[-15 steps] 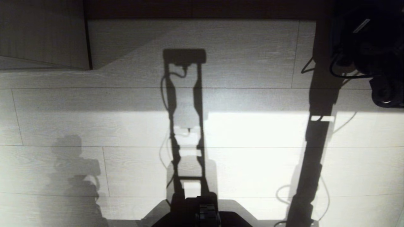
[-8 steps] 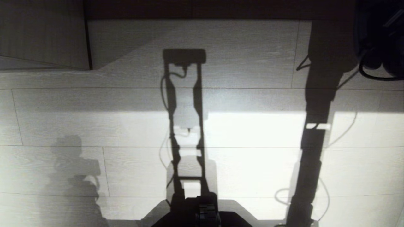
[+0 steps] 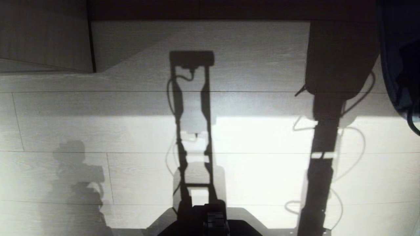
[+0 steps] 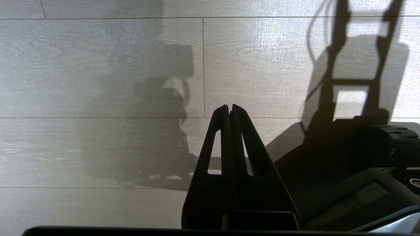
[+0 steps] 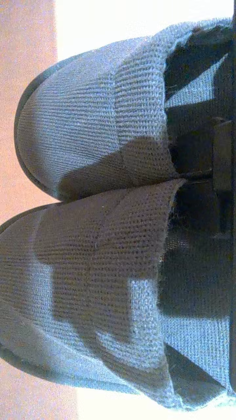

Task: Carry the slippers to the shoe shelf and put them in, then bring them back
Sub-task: Pick up the slippers on the floor, then place the slippers into the shoe cabinet

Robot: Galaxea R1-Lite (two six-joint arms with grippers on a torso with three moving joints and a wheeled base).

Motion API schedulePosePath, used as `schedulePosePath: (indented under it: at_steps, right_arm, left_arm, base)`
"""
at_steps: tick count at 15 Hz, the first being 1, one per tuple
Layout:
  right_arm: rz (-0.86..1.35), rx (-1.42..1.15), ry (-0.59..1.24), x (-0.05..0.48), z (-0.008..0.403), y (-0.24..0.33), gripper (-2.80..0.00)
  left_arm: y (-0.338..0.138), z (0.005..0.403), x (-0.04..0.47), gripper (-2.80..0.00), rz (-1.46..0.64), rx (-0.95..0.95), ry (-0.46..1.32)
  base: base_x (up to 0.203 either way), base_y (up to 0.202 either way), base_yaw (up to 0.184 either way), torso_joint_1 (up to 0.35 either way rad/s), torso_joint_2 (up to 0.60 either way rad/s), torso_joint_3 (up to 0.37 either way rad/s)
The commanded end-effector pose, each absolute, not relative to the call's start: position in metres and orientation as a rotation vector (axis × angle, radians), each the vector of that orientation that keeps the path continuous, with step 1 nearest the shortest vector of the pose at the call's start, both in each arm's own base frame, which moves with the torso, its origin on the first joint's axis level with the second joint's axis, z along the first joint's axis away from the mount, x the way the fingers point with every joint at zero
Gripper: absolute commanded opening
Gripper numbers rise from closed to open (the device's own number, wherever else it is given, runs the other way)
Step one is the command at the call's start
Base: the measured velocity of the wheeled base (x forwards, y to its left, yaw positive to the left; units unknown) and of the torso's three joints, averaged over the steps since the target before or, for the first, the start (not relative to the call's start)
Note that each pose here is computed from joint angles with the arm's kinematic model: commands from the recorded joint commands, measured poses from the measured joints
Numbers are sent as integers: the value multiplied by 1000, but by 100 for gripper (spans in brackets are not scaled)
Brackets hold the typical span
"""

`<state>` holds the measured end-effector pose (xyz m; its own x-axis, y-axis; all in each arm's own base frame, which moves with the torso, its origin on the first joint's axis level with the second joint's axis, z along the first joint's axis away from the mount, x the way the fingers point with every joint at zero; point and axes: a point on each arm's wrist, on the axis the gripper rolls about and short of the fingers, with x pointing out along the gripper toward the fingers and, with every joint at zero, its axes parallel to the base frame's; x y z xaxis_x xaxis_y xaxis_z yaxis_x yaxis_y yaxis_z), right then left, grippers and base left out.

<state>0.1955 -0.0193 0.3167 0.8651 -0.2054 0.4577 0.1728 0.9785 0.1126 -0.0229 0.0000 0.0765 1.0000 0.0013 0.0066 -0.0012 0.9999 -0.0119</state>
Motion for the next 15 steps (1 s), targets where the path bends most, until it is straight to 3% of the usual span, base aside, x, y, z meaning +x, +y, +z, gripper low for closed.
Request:
schedulePosePath:
  at_steps: [1,4,8,15]
  right_arm:
    - [-178,65,-478,160,309,-14,-280]
    - [-150,53,-451,96,288,-8,-280]
    - [-125,24,-355,35,228,-3,-280]
    - [-77,-32,-213,-6,132,-2,-280]
  left_arm:
    - [0,77,-23,-280,1,-12,-8]
    - [0,77,-23,-280,1,-12,-8]
    - [0,77,-23,-280,1,-12,-8]
    - [0,77,-23,-280,1,-12,-8]
  base:
    - [0,0,0,0,0,0]
    - [0,0,0,0,0,0]
    - [0,0,0,0,0,0]
    - [0,0,0,0,0,0]
